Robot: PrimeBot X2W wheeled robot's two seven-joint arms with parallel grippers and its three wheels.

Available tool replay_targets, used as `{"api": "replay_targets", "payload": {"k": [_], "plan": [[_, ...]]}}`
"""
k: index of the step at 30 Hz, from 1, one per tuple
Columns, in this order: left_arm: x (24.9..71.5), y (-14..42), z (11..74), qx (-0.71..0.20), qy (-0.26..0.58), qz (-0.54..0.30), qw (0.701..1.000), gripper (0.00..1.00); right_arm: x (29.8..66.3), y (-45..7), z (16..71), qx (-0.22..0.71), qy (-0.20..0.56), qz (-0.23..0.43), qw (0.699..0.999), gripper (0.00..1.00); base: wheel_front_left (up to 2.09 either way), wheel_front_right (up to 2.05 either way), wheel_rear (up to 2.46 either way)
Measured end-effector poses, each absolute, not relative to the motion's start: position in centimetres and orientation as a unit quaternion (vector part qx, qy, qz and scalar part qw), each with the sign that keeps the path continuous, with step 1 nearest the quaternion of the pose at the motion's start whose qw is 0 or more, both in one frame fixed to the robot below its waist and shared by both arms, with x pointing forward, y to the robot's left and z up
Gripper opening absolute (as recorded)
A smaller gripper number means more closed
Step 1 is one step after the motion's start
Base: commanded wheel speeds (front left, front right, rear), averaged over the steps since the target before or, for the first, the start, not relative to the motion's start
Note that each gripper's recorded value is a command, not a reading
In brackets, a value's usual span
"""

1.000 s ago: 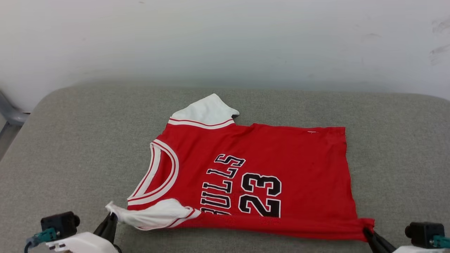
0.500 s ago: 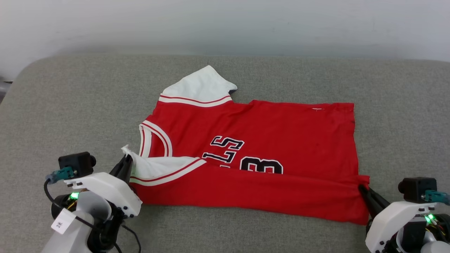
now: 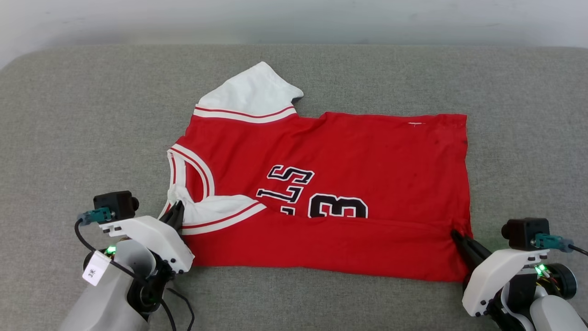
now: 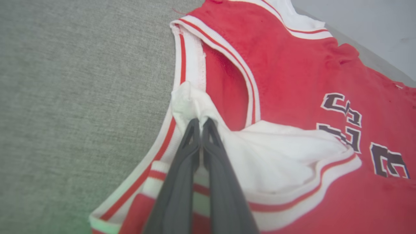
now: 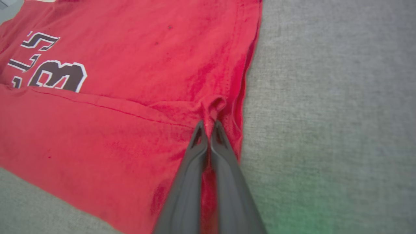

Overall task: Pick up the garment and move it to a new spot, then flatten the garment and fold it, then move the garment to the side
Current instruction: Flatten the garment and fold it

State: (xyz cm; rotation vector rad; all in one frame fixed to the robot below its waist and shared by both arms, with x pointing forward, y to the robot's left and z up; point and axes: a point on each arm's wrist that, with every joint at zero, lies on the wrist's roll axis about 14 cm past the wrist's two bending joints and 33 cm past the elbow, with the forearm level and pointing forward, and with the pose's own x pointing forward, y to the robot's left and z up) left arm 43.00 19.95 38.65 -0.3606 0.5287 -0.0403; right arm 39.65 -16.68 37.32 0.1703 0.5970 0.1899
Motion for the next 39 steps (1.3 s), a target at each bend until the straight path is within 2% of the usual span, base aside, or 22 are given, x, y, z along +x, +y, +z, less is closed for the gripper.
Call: {"api": "replay_targets", "payload": {"k": [1, 2, 3, 4, 5, 6, 17, 23, 31, 39], "plan": [[43.0, 19.9, 38.6, -0.181, 0.26, -0.019, 0.948, 0.0, 39.6, -16.6, 37.1, 0.083, 0.296, 0.095, 0.947, 0.27, 0.0, 0.0, 0.0], [43.2, 20.0, 38.7, -0.184, 0.256, -0.018, 0.949, 0.0, 39.5, -16.4, 36.9, 0.083, 0.301, 0.098, 0.945, 0.41, 0.0, 0.0, 0.0], [43.3, 20.1, 38.8, -0.187, 0.255, -0.015, 0.949, 0.24, 39.5, -16.4, 36.9, 0.08, 0.302, 0.101, 0.945, 0.87, 0.0, 0.0, 0.0], [43.2, 20.2, 38.7, -0.187, 0.258, -0.014, 0.948, 0.48, 39.6, -16.4, 37.0, 0.079, 0.3, 0.102, 0.945, 1.0, 0.0, 0.0, 0.0], [43.1, 20.2, 38.7, -0.187, 0.259, -0.014, 0.948, 0.84, 39.6, -16.4, 37.1, 0.079, 0.297, 0.103, 0.946, 1.0, 0.0, 0.0, 0.0], [43.0, 20.4, 38.7, -0.188, 0.259, -0.011, 0.947, 1.0, 39.7, -16.2, 37.5, 0.079, 0.289, 0.105, 0.948, 1.0, 0.0, 0.0, 0.0], [44.0, 23.3, 42.8, -0.171, 0.191, 0.023, 0.966, 1.0, 41.4, -16.4, 43.7, 0.092, 0.132, 0.09, 0.983, 1.0, 0.0, 0.0, 0.0], [44.0, 24.5, 44.7, -0.158, 0.186, 0.026, 0.969, 1.0, 40.5, -16.4, 45.6, 0.101, 0.099, 0.082, 0.987, 1.0, 0.0, 0.0, 0.0], [42.8, 24.5, 45.1, -0.136, 0.283, -0.02, 0.949, 1.0, 39.6, -17.0, 46.8, 0.099, 0.089, 0.07, 0.989, 1.0, 0.0, 0.0, 0.0], [39.9, 23.4, 43.9, -0.135, 0.4, -0.04, 0.906, 1.0, 39.5, -16.9, 47.3, 0.105, 0.087, 0.063, 0.989, 1.0, 0.0, 0.0, 0.0]]}}
